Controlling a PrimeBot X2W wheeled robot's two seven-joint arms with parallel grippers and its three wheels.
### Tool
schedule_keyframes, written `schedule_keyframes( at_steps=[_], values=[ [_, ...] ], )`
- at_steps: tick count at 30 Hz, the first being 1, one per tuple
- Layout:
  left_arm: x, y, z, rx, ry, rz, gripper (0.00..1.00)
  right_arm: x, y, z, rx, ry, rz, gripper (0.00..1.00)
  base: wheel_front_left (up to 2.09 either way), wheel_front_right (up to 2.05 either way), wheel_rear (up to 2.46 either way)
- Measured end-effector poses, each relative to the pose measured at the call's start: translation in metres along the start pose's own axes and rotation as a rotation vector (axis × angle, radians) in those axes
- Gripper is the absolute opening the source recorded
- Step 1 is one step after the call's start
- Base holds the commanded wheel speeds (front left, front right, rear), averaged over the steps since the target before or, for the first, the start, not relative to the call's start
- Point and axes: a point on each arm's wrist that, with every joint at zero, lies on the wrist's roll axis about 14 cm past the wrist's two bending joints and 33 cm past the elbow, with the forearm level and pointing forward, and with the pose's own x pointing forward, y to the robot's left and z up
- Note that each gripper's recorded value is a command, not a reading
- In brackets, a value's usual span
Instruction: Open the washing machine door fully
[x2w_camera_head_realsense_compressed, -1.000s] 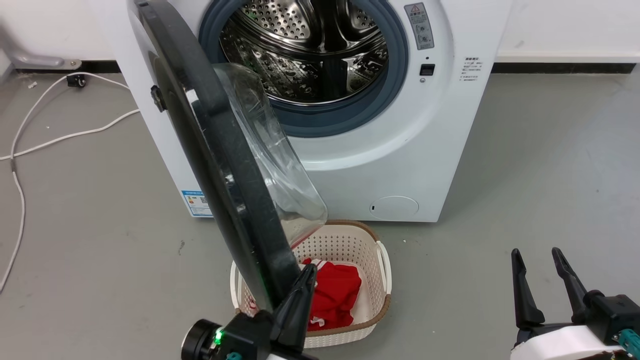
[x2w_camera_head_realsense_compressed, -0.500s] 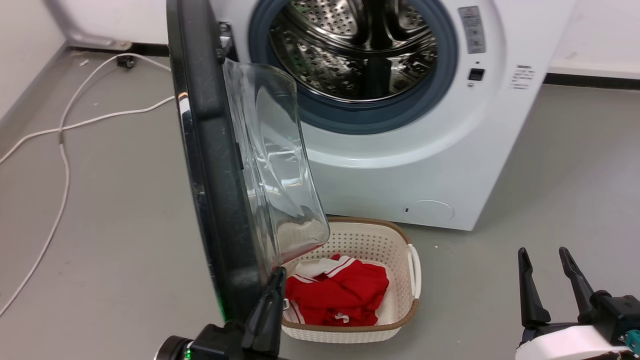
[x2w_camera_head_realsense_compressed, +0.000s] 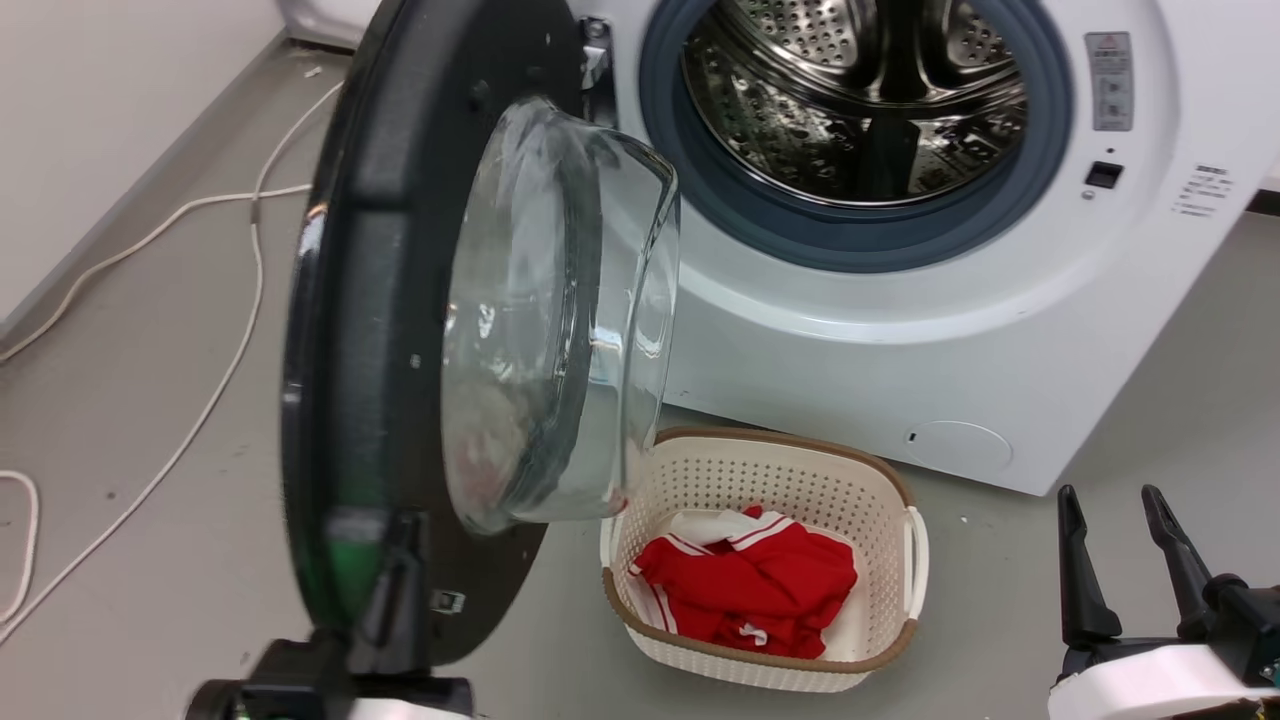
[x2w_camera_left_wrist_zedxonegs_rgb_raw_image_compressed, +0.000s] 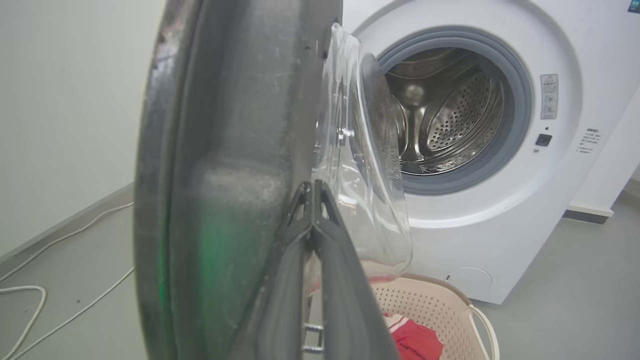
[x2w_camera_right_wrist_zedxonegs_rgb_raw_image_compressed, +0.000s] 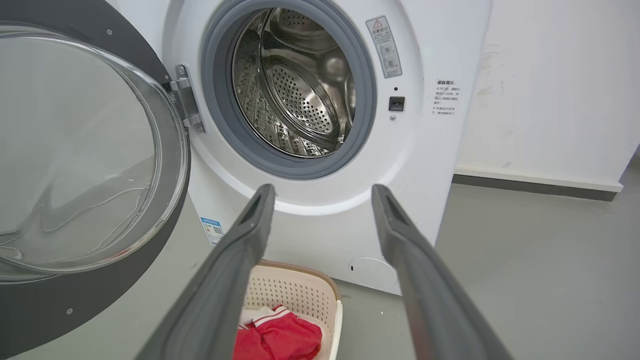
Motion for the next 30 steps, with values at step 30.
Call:
schedule_keyframes(
  at_steps=[30],
  values=[
    [0.048,0.173,0.022,0.149,-0.067,0.397,0.0,0.016,-0.01,-0.015,-0.003,0.055,-0.016,1.0,0.0,0.0,0.0]
  ],
)
